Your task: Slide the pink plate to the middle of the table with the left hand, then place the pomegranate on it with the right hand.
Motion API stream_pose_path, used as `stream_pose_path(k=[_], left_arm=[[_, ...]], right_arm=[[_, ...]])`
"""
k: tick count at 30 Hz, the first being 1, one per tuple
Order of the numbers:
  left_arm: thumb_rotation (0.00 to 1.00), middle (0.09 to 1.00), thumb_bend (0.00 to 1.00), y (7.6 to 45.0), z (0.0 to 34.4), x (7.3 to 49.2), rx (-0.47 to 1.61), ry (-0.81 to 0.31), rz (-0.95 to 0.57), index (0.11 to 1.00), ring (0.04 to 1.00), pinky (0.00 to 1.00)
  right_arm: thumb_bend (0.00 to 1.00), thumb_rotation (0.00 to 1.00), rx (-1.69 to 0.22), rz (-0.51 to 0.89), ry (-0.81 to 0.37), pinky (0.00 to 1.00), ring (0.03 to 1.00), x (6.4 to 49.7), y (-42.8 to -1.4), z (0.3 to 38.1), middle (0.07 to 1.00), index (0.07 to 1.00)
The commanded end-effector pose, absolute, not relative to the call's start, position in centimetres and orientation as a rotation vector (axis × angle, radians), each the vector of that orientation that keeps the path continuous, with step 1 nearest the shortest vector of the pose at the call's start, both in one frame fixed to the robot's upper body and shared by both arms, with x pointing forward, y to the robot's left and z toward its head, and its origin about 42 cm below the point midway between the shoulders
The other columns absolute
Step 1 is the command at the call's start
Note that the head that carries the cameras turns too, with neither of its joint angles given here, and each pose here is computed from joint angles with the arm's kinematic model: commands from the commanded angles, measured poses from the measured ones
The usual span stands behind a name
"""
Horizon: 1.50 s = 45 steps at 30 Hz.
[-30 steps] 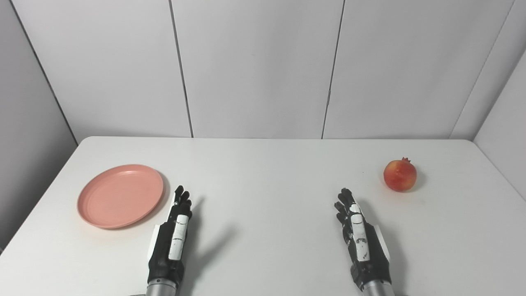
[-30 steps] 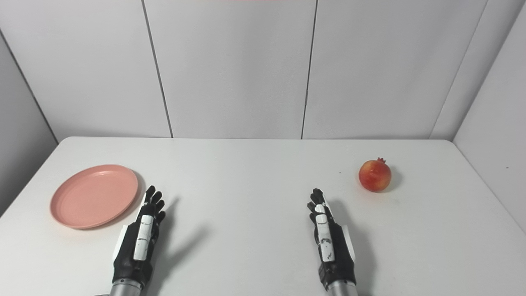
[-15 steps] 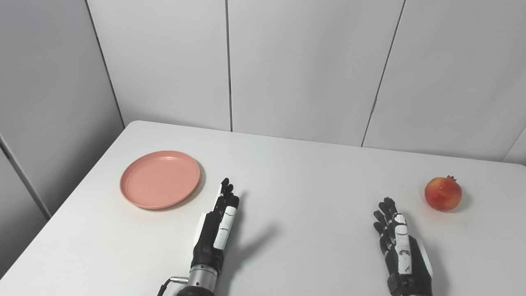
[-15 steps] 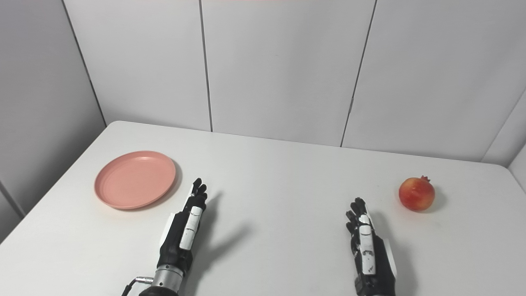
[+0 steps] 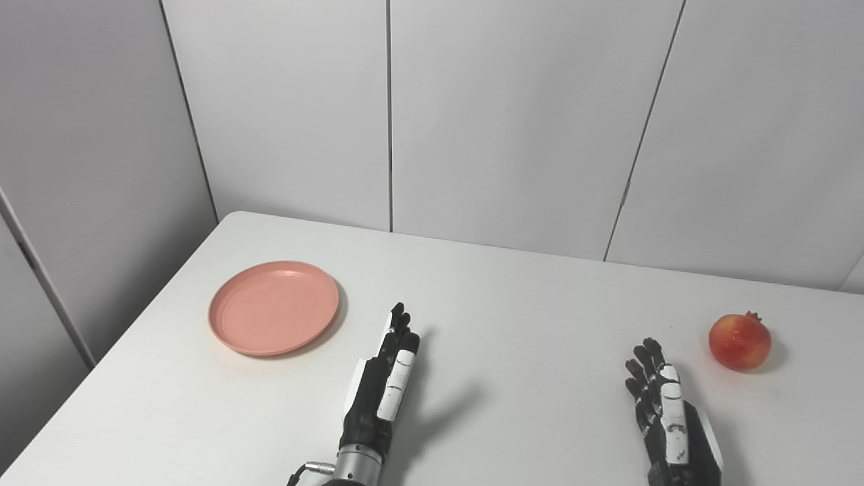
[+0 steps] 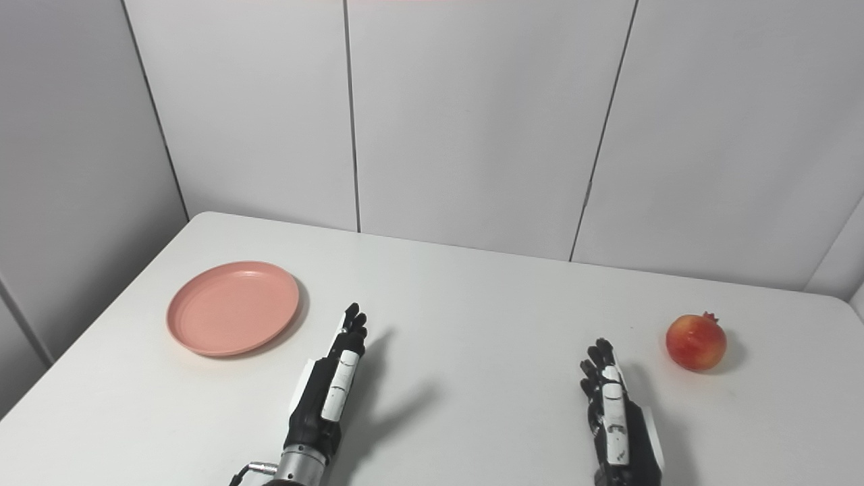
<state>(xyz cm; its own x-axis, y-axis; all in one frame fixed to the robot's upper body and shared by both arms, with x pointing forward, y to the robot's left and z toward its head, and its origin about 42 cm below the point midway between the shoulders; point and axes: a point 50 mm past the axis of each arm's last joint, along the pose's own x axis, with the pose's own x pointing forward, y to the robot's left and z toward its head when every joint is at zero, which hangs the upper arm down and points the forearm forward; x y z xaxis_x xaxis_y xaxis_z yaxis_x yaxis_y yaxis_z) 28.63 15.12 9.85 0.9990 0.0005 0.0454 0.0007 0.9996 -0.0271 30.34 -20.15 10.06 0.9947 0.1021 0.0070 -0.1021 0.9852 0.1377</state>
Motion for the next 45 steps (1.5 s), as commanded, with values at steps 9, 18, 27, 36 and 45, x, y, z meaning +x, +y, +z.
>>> stream_pose_path(k=[9, 18, 27, 36, 45], left_arm=[[0.99, 1.000, 0.70, 15.4, 6.0, 26.8, -0.008, 0.058, 0.027, 1.000, 1.000, 1.00], [0.99, 1.000, 0.73, 15.6, 6.3, 26.6, -0.022, 0.039, 0.021, 1.000, 1.000, 1.00], [0.94, 1.000, 0.73, 15.8, 9.0, 27.5, -0.105, -0.025, 0.000, 1.000, 1.000, 1.00], [0.93, 0.873, 0.84, 17.3, 15.7, 30.3, -0.182, -0.153, -0.014, 0.932, 0.876, 0.93], [0.89, 0.845, 0.92, 20.0, 21.9, 32.6, -0.088, -0.302, -0.036, 0.875, 0.843, 0.84]], right_arm=[[0.71, 1.00, 0.142, 0.090, 0.087, 1.00, 0.982, 28.9, -20.7, 6.6, 0.993, 0.996], [0.70, 1.00, 0.140, 0.097, 0.083, 1.00, 0.978, 28.8, -20.4, 6.8, 0.990, 0.992], [0.71, 1.00, 0.138, 0.108, 0.087, 1.00, 0.974, 28.2, -20.6, 7.1, 0.988, 0.992], [0.72, 1.00, 0.127, 0.117, 0.103, 1.00, 0.969, 27.8, -21.1, 7.0, 0.981, 0.988], [0.74, 1.00, 0.131, 0.120, 0.102, 1.00, 0.958, 27.8, -20.8, 7.0, 0.976, 0.984]])
